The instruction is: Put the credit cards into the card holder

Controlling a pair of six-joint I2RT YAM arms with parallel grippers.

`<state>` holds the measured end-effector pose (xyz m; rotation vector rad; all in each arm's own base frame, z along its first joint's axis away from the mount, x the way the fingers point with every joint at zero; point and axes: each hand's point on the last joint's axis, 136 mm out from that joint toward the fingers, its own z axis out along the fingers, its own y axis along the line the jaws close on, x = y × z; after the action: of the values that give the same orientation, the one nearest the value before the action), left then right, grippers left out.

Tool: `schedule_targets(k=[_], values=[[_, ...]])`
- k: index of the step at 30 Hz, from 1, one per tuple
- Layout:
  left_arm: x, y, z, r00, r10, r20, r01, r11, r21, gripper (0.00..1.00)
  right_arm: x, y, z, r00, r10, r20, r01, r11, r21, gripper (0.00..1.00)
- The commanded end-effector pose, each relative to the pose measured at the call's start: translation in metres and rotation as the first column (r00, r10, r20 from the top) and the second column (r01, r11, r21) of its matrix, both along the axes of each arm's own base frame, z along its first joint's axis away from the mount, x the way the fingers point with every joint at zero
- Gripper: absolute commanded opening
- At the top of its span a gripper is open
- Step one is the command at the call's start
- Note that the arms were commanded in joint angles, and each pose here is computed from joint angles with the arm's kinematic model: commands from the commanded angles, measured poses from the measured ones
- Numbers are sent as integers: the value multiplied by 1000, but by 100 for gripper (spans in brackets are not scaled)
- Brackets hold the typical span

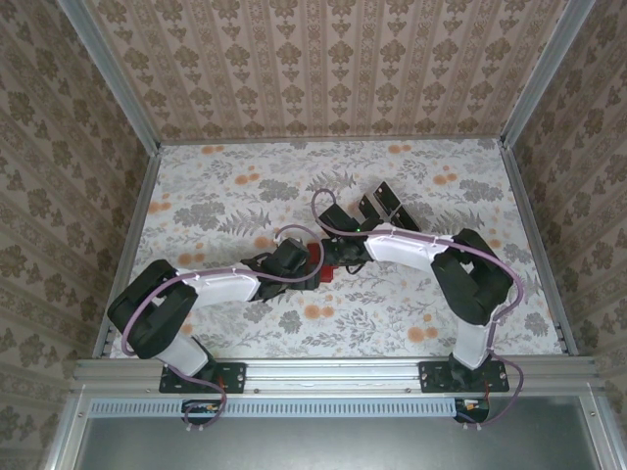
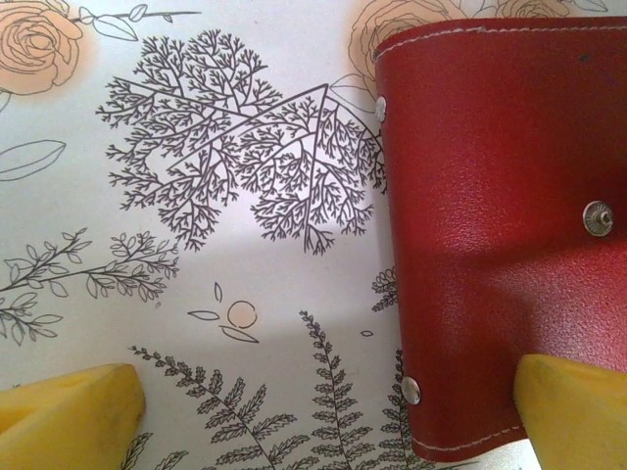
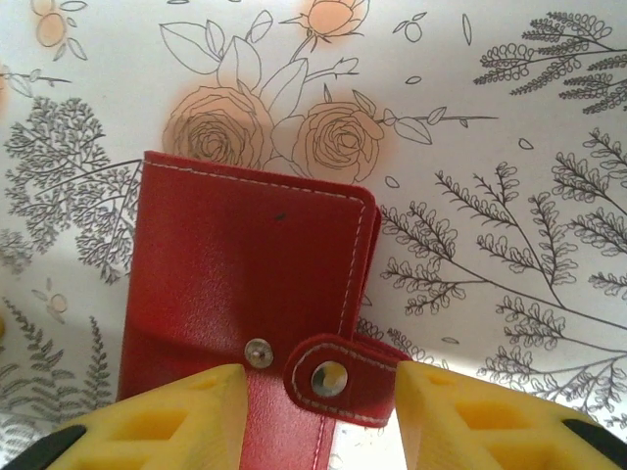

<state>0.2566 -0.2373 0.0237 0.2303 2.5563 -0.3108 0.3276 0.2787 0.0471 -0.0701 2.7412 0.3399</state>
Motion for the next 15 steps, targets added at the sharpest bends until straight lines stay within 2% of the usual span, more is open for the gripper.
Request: schedule_targets(k=[1, 6, 15], values=[[-8, 13, -26, 998, 27, -52, -25, 999, 41, 100, 4, -2, -6, 1000, 1, -4, -1, 999, -49, 46], [-8, 12, -27, 998, 26, -52, -24, 999, 40, 100, 6, -5, -15, 1000, -2, -16, 1, 997, -84, 45], [-8, 10, -28, 998, 24, -56, -22, 999, 34, 100, 5, -15, -1, 1000, -5, 22, 7, 994, -105, 29]])
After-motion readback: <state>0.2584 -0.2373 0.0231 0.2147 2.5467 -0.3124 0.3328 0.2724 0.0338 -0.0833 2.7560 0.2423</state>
